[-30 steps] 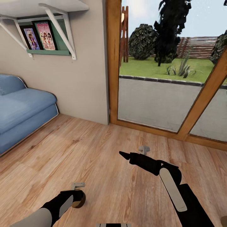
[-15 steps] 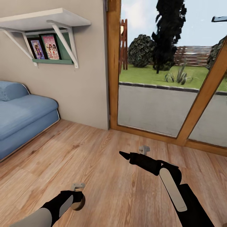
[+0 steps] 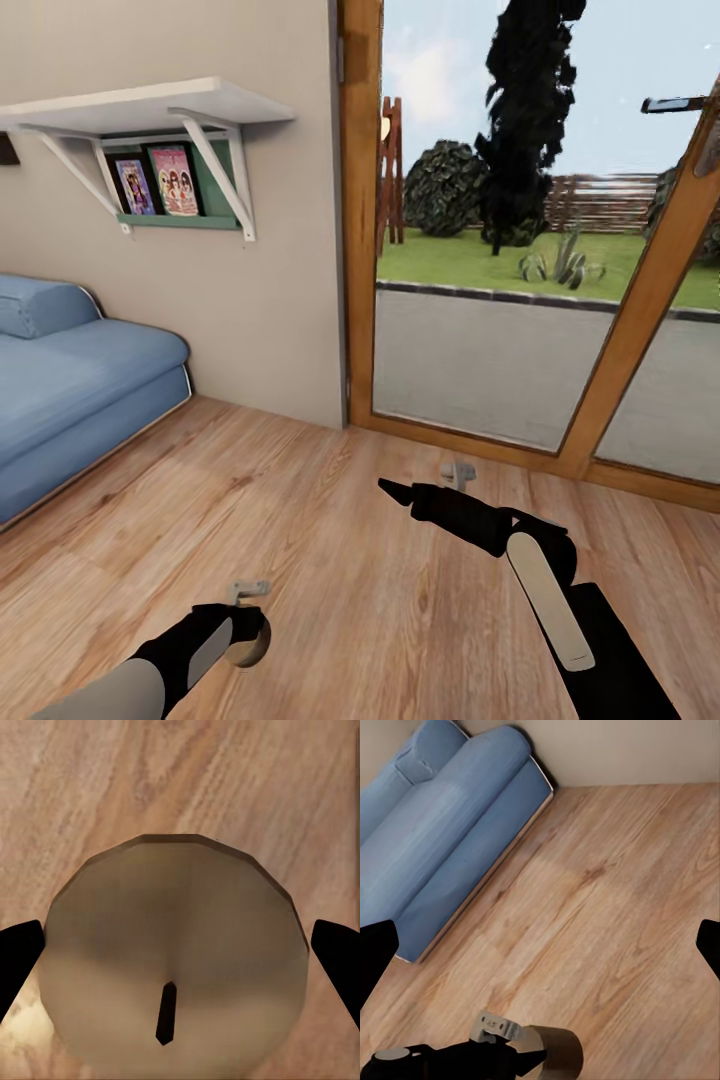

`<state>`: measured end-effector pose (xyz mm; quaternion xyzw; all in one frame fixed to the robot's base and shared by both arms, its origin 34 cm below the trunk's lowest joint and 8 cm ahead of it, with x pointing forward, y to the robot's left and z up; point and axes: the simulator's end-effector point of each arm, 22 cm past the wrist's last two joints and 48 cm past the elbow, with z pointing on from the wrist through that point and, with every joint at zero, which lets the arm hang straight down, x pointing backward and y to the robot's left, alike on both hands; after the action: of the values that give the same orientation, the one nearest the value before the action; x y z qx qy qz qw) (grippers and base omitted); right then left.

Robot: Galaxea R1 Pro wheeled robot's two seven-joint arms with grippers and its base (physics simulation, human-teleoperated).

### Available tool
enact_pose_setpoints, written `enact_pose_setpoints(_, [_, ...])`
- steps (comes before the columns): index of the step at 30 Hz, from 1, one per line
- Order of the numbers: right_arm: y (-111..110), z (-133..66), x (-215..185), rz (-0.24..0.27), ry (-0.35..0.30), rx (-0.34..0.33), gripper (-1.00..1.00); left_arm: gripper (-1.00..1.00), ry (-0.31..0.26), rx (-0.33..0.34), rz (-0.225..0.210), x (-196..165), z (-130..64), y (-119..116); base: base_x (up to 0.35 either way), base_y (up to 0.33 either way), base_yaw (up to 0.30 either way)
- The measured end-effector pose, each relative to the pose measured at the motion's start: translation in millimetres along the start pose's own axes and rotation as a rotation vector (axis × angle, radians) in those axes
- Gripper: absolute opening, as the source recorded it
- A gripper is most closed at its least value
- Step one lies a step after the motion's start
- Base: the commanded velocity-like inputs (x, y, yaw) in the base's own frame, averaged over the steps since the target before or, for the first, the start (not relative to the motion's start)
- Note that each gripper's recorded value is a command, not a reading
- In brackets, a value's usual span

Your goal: Place each of the two pumpkins and all three candles from the living room inside a cabinet in the living room (use any cabinet), then make sure every cabinet is closed, and position the cauldron so it is next to a table in the living room.

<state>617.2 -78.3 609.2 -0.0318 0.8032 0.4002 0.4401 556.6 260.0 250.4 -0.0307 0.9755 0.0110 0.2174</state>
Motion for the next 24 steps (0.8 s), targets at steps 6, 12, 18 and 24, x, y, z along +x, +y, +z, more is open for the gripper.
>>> enact_pose_setpoints(6, [9.8, -6.0, -8.6, -0.016, -0.017, -0.008, 1.00, -1.00, -0.026, 0.002, 0.000, -11.6, -8.9, -0.6, 0.000, 0.000, -0.059])
enact_pose_setpoints(12, [18.1, -8.4, -22.1, -0.019, -0.020, -0.009, 1.00, -1.00, -0.030, 0.002, 0.001, -22.3, -20.8, -1.0, 0.000, 0.000, -0.226])
enact_pose_setpoints(18, [26.3, -10.9, -35.3, -0.021, -0.022, -0.010, 1.00, -1.00, -0.034, 0.003, 0.001, -32.7, -33.0, -1.8, 0.000, 0.000, -0.258])
enact_pose_setpoints(24, [34.9, -13.5, -48.9, -0.024, -0.026, -0.011, 1.00, -1.00, -0.039, 0.004, 0.001, -43.8, -45.3, -2.5, 0.000, 0.000, -0.262])
